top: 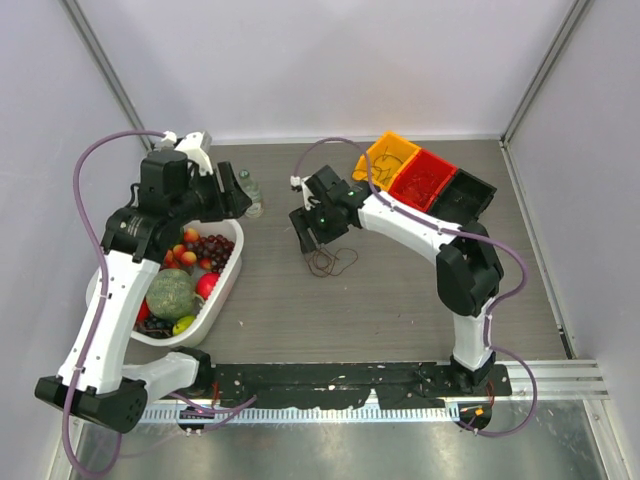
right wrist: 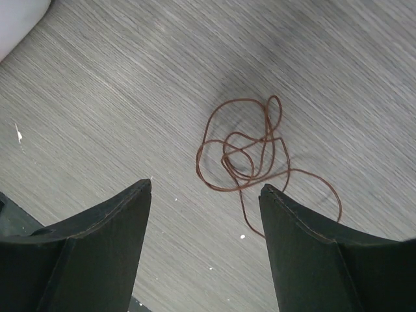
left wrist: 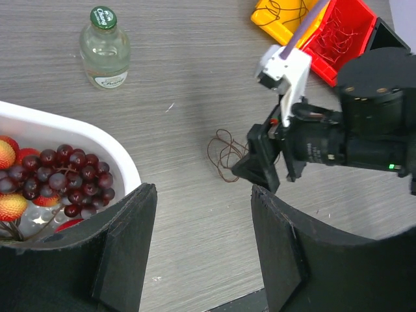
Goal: Untangle the cables
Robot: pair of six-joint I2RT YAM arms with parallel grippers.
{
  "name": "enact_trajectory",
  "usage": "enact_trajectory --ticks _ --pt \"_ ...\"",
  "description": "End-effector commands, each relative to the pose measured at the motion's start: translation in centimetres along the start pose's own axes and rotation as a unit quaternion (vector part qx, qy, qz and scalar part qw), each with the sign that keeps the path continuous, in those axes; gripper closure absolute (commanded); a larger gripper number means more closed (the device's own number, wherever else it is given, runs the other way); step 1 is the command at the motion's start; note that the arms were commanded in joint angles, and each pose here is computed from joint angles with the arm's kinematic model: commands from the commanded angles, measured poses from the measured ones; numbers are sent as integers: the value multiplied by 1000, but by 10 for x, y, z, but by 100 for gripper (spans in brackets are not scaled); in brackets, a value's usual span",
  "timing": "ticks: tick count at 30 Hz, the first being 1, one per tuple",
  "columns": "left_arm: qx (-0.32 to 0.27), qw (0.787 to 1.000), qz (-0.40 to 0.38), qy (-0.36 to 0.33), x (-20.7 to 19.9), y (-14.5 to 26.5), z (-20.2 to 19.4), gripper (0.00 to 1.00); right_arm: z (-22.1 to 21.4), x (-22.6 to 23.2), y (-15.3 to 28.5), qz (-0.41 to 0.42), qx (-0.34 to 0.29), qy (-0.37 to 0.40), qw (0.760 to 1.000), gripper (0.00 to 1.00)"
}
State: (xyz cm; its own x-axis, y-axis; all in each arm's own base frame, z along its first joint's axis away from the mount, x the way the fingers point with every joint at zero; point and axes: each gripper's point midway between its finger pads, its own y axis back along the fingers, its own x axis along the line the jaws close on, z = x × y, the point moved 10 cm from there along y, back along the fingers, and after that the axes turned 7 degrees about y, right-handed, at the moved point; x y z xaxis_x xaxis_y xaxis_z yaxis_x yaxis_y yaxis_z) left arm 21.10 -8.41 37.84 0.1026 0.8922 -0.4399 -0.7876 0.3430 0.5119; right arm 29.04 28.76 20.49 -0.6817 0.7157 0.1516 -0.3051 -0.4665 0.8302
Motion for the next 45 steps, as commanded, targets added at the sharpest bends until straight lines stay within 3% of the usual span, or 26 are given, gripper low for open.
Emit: enact_trajectory --ticks 1,8,14,18,24,33,38,45 --pt "-16 1000 -21 3 -4 12 1 36 9 2 -13 12 -25 28 999 28" --pt "-19 1000 -10 0 -1 20 -4 36 -9 11 -56 -50 23 63 997 30" --pt "-21 1000 -2 0 2 26 -7 36 -14 3 -66 -102 23 52 993 43" --pt "-22 1000 2 0 3 28 -8 37 -14 3 -70 -101 12 34 994 59" --pt "-24 1000 5 -3 3 28 -6 36 -1 2 -65 -128 -14 17 992 99" --pt "-30 999 10 -7 4 32 -6 36 64 -52 -5 -217 -136 -91 962 99" --pt "-37 999 17 -11 4 35 -5 36 88 -109 28 -287 -206 -168 920 99" --pt "-46 999 21 -14 5 39 -3 36 111 -214 38 -264 -289 -309 867 99"
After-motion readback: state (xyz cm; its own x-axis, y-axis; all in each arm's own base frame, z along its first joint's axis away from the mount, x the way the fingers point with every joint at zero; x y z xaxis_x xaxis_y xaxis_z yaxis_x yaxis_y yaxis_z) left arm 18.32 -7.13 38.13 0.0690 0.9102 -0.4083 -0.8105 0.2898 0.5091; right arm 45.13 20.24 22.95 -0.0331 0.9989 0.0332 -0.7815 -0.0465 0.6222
